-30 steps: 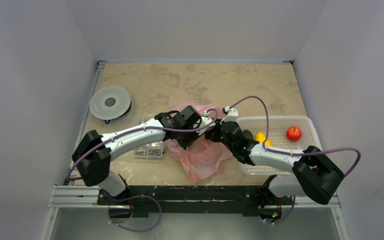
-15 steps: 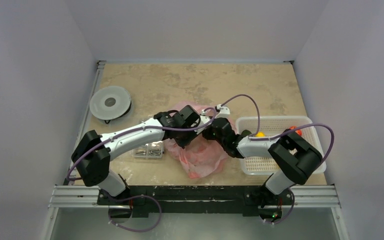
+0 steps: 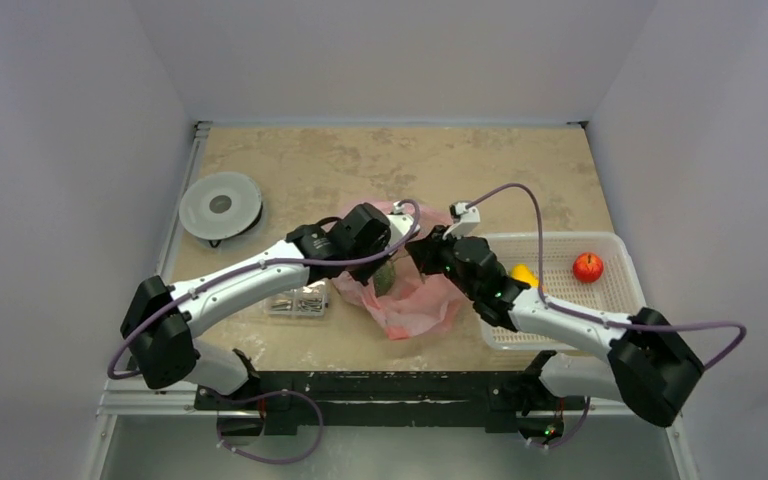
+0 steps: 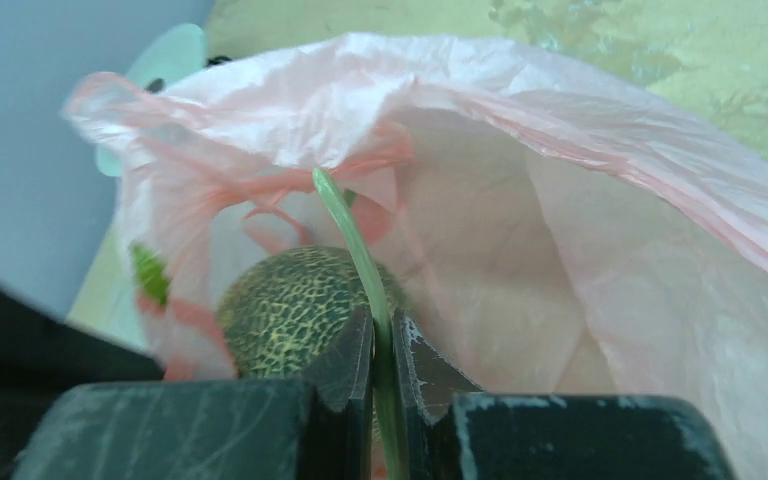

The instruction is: Take the fake fruits out of the plastic bag

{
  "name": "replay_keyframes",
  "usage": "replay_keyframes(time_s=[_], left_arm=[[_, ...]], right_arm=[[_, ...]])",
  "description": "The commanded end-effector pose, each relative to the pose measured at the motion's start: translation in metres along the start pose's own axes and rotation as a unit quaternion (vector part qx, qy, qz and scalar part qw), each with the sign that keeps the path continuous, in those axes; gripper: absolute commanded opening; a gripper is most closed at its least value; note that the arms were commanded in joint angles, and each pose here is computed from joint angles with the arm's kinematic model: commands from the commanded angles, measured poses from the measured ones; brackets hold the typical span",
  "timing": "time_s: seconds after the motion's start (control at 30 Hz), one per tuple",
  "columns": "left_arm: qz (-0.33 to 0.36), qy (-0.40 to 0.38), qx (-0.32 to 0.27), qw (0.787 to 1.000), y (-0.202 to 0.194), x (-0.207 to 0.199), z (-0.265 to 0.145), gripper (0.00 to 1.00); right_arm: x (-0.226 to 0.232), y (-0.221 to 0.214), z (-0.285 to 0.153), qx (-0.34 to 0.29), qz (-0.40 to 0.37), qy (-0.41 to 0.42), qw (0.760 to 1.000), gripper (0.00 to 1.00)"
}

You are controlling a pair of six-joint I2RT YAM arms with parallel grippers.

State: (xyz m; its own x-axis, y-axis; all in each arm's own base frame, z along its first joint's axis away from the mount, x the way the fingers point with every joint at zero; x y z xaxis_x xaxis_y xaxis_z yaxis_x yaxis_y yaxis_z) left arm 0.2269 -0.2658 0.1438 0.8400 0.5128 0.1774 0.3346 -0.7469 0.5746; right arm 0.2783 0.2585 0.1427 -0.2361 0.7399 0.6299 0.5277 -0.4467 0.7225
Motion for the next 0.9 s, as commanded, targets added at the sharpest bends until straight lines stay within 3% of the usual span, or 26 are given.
replay_keyframes(time_s=[0.0,0.3,0.47,0.73,0.87], left_arm=[[-0.041,0.061,-0.039,0.997,0.013,0.026,-0.01,0.0],[-0.039,0.06,-0.018,0.997,0.009,0.026,-0.002,0.0],[-0.041,0.074,-0.015,0.996,0.007,0.03,-0.003,0.0],[-0.054,0.091,-0.028,0.994,0.009,0.048,-0.007,0.0],[-0.113,0.067,0.008,0.991,0.012,0.065,-0.002,0.0]], right_arm=[[0.018,0.021,-0.025,-0.015,-0.009,0.035,0.999,0.0],[0.075,0.091,-0.06,-0.068,0.009,0.081,0.994,0.0],[0.091,0.137,-0.083,-0.116,0.016,0.062,0.991,0.0],[0.06,0.203,-0.143,-0.206,-0.029,-0.079,0.975,0.0],[0.011,0.222,-0.184,-0.263,-0.031,-0.211,0.941,0.0]])
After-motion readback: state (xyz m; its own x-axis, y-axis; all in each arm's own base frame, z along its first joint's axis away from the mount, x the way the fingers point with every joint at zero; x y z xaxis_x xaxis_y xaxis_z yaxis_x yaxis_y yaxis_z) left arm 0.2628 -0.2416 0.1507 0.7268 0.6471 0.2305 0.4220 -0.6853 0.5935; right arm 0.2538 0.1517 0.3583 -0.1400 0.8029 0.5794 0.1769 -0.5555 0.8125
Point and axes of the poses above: each gripper's point midway between its finger pads, its own z axis out along the fingers, its own x axis along the line the jaws close on, y = z × x, the point moved 1 cm from there along -z, back along the fingers, and after that the axes turned 8 degrees about z, right-handed, at the moved point
